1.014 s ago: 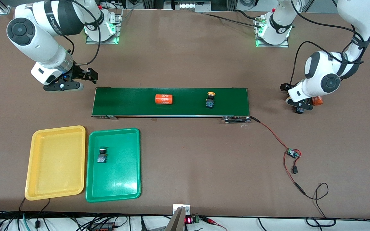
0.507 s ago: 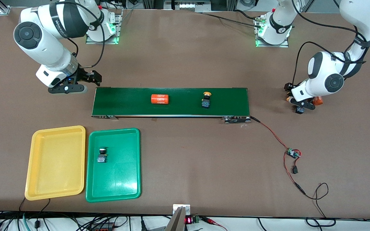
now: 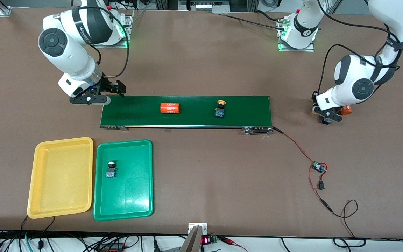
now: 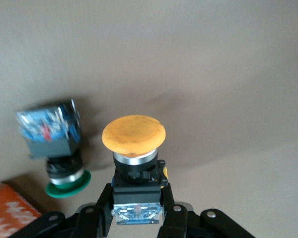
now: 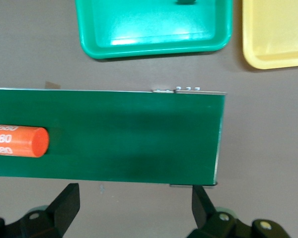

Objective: Sort buttons by color to trays
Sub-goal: 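Carry the yellow-cap button onto the belt and release it with the left gripper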

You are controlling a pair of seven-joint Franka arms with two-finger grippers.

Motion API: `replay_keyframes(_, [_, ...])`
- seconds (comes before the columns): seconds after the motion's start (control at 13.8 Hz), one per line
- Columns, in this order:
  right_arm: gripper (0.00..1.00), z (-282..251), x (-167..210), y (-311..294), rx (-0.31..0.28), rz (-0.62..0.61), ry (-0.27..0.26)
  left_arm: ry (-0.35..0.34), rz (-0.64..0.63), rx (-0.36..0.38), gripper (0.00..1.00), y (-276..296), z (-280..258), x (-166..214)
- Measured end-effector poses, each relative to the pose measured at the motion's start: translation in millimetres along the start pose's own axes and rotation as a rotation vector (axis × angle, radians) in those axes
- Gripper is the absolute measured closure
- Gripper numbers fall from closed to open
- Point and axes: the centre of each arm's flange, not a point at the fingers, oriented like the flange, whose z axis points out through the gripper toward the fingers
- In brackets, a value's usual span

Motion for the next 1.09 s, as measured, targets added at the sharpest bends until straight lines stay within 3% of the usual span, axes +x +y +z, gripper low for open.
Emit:
replay_keyframes(0.22, [0.00,3.4,-1.6,-10.5,0.015,0.025,-0.005,0.102,-0.028,-0.014,0.59,45.9,-69.4,34.4])
replay_keyframes(0.43, [0.00,5.4,-5.8,-24.1,0.013,0.051,-0.006,0.146,-0.141,-0.011,0.59,97.9,-98.3,58.6])
replay_keyframes(0.8, [0.00,10.0,-7.7,-37.1,0.013,0.069,-0.002,0.138,-0.315,-0.049,0.59,217.3,-98.9,78.4])
replay_keyframes(1.09, [0.00,10.6,-7.2,-37.7,0.013,0.072,-0.001,0.087,-0.331,-0.129,0.59,244.4,-80.0,98.5])
